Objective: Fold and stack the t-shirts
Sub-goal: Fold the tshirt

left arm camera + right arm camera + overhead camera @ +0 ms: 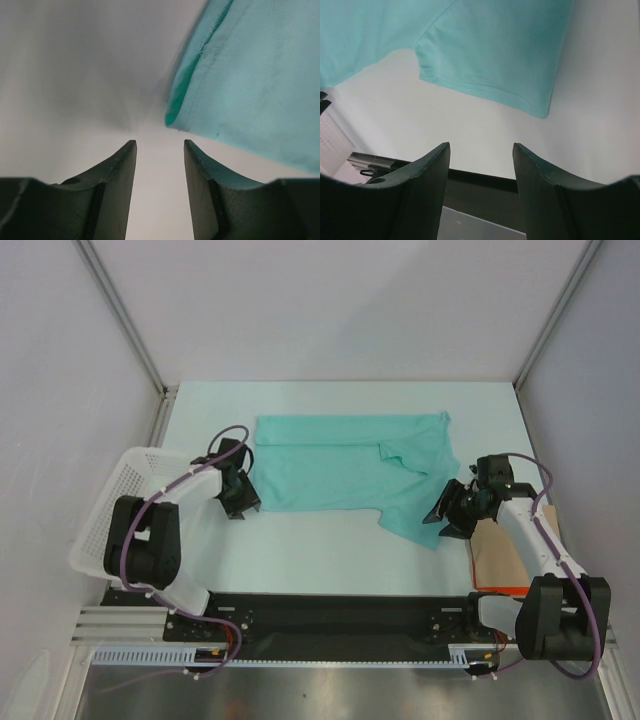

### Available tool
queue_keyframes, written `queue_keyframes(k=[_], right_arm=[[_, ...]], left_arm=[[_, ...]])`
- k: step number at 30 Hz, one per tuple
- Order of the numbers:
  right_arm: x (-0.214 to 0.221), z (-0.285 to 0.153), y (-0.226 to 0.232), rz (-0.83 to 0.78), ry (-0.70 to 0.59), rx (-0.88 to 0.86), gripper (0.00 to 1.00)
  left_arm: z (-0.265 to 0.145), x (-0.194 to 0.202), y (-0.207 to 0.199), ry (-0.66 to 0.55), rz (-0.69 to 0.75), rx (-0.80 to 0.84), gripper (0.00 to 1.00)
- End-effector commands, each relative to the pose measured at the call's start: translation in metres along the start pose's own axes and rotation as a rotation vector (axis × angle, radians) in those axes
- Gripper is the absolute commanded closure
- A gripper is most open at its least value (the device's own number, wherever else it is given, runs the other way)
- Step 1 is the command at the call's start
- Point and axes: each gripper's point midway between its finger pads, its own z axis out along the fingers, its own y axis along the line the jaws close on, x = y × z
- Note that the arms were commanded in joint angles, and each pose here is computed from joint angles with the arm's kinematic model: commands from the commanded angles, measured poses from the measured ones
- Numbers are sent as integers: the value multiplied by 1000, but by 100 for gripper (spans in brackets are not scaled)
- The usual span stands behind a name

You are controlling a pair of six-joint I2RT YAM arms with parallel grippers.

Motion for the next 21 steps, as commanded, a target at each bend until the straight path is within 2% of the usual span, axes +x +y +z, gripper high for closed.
queue_keyframes(k=[1, 9, 16, 21], right_arm=[[-10, -11, 9, -54, -52, -22, 41], [-3, -6, 4, -44, -31, -17, 41], [-9, -1, -4, -28, -39, 17, 40], [-19, -2, -21, 19, -35, 72, 39]], left_arm=[[-1, -21, -20, -31, -41, 48, 51], [-7, -37, -29, -58, -34, 53, 52], [14, -26, -25, 24, -28, 12, 53], [14, -28, -17, 27, -28, -17, 54]])
